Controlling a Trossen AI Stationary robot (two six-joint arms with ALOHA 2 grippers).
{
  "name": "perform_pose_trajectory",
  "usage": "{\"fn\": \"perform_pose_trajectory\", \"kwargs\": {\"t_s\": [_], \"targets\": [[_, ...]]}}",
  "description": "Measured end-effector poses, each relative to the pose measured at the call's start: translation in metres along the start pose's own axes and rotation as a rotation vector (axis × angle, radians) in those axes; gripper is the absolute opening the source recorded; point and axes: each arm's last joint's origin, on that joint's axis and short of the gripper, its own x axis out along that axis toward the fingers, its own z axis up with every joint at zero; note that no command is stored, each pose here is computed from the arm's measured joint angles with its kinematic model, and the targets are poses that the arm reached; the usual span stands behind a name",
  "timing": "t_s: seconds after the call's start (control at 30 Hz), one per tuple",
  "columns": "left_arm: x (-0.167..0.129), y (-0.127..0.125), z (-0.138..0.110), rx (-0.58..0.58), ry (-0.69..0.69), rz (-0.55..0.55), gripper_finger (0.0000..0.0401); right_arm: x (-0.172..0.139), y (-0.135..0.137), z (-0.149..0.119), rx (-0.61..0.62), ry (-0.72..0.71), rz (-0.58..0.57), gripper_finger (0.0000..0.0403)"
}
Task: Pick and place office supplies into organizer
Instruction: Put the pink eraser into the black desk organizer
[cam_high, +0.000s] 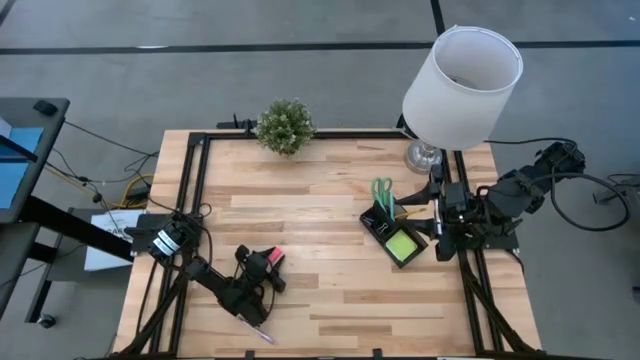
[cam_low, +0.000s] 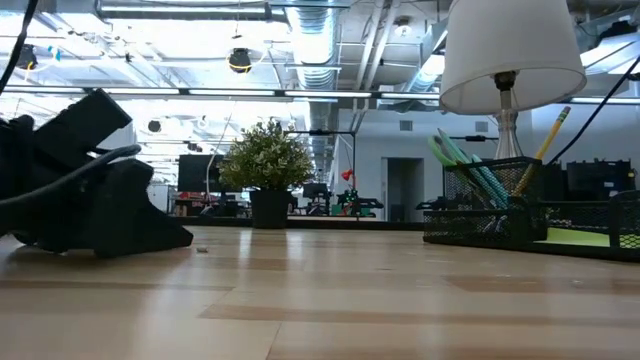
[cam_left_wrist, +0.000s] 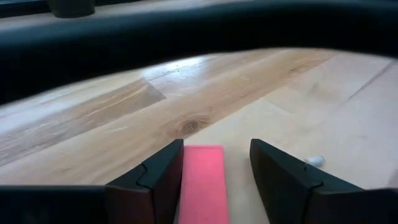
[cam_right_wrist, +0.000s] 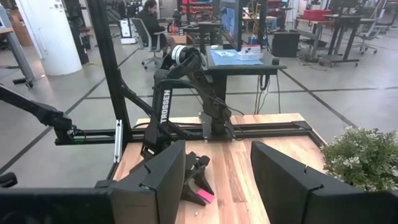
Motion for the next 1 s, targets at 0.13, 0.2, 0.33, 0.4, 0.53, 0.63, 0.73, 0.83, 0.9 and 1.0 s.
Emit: {"fn": "perform_pose_trajectory", "kwargs": {"t_s": [0.13,0.2,0.33,0.4,0.53,0.63,0.73,0.83,0.9,1.0], "targets": [[-0.007,0.000,-0.003,0.011,0.009,-0.025,0.0176,0.000,0.000,0.000,0.000,0.000,0.000,0.0175],[-0.009,0.000,-0.004,0.014,0.020,-0.028,0.0176,0.000,0.000,0.000,0.000,0.000,0.000,0.0175],[-0.009,0.000,-0.004,0.021,0.021,-0.024,0.0160,0.000,0.000,0.000,0.000,0.000,0.000,0.0175],[-0.006,0.001,-0.003,0.018,0.022,-0.015,0.0139,0.000,0.000,0.000,0.000,0.000,-0.001,0.0175],[-0.002,0.005,-0.003,0.011,0.018,-0.004,0.0082,0.000,0.000,0.000,0.000,0.000,0.000,0.0175],[-0.001,0.007,-0.004,0.013,0.012,-0.012,0.0056,0.000,0.000,0.000,0.000,0.000,0.000,0.0175],[-0.001,0.007,-0.003,0.013,0.004,-0.011,0.0056,0.000,0.000,0.000,0.000,0.000,0.000,0.0175],[-0.001,0.002,0.005,-0.021,-0.016,-0.006,0.0056,0.000,0.000,0.000,0.001,-0.001,0.000,0.0175],[0.002,-0.005,0.017,-0.049,0.008,0.006,0.0056,0.000,0.000,0.000,0.000,0.000,0.000,0.0175],[0.008,-0.021,0.051,-0.099,0.018,0.001,0.0055,0.000,0.000,0.000,0.000,0.000,0.000,0.0175]]}}
